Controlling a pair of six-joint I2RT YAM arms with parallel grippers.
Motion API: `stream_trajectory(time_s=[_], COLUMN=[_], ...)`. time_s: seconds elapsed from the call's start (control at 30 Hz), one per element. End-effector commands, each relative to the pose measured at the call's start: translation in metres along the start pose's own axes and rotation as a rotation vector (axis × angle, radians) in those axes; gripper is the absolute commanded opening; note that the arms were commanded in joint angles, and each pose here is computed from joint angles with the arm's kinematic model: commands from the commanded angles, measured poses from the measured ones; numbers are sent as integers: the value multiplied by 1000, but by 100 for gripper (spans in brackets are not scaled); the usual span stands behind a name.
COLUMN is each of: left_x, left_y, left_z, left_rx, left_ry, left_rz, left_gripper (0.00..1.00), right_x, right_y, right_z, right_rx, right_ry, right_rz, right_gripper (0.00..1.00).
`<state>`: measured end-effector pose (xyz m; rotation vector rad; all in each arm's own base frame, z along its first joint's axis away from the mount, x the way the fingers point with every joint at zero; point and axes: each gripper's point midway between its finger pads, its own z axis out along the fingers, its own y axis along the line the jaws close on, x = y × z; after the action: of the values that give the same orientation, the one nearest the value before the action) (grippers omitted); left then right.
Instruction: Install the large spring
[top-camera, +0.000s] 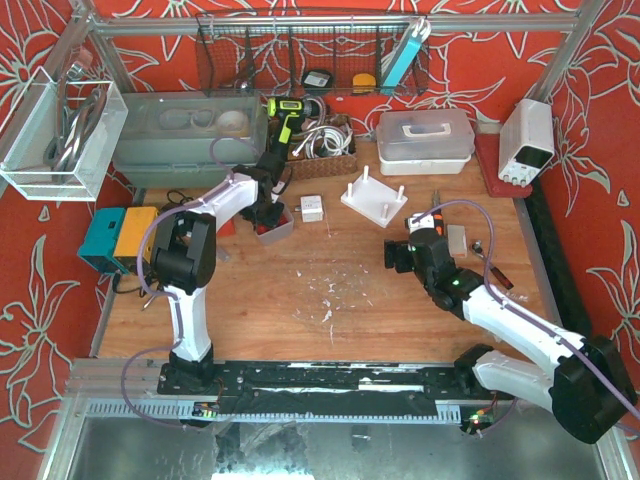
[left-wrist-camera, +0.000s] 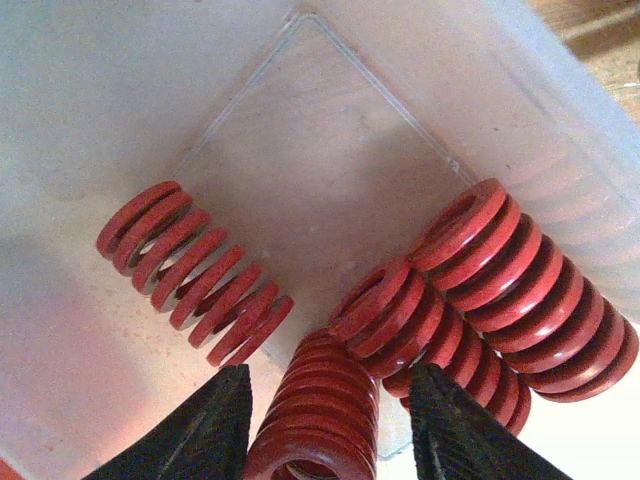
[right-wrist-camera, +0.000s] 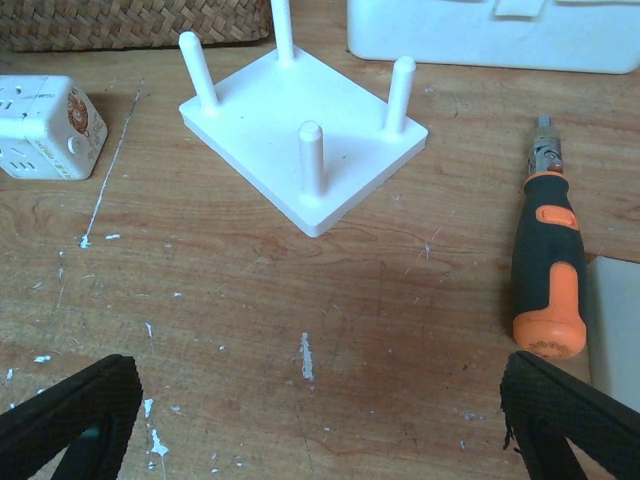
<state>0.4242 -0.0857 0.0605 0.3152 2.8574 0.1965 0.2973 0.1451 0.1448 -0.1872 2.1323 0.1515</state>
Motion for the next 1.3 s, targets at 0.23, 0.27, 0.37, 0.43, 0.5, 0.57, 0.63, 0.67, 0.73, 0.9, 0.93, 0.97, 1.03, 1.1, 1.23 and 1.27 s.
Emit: stream_trajectory(time_s=[0.23,0.27,0.37,0.43,0.5,0.57,0.63,0.67,0.73,0.9,0.93,0.97,1.03,1.1,1.23,1.27], left_x=[4,3,-2,-6,-9,-9,-4,-1,2,8,9,11,15,19,20,22], left_y=[-5,-4,-3,-2,-2,0,2,3,4,11,12,13,15,16,15,15], left_z=[3,1,-4,-8,-10,-11,-9,-9,-10,-18,-18,-17,-13,-10,-13,-13], left_rx=[37,36,33,34,33,21,10,6,-2,-32,-39,-45,-59,-71,-58,-60], left_ry=[41,36,21,6,-3,1,18,26,35,44,50,57,77,91,94,98], left_rz=[14,13,9,6,8,9,12,14,14,9,12,14,18,19,24,26], left_gripper=[32,32,30,29,31,41,43,44,44,46,46,46,49,50,49,49], right_x=[-2,-2,-2,-2,-3,-2,-3,-3,-4,-4,-4,-4,-4,-3,-3,-3], right_y=[-4,-4,-4,-4,-4,-5,-5,-5,-5,-4,-4,-4,-4,-4,-5,-5], right_z=[-2,-2,-2,-2,-3,-3,-3,-4,-4,-4,-4,-4,-4,-4,-4,-3], right_rx=[31,31,31,31,31,34,34,36,35,29,30,30,29,30,33,33], right_ry=[-12,-10,-7,-9,-11,-12,-13,-14,-17,-16,-17,-16,-16,-15,-14,-13], right_rz=[-21,-22,-24,-22,-22,-22,-23,-23,-21,-20,-20,-20,-20,-21,-22,-23], right_gripper=[98,99,99,99,99,99,99,99,99,99,99,99,99,99,99,99])
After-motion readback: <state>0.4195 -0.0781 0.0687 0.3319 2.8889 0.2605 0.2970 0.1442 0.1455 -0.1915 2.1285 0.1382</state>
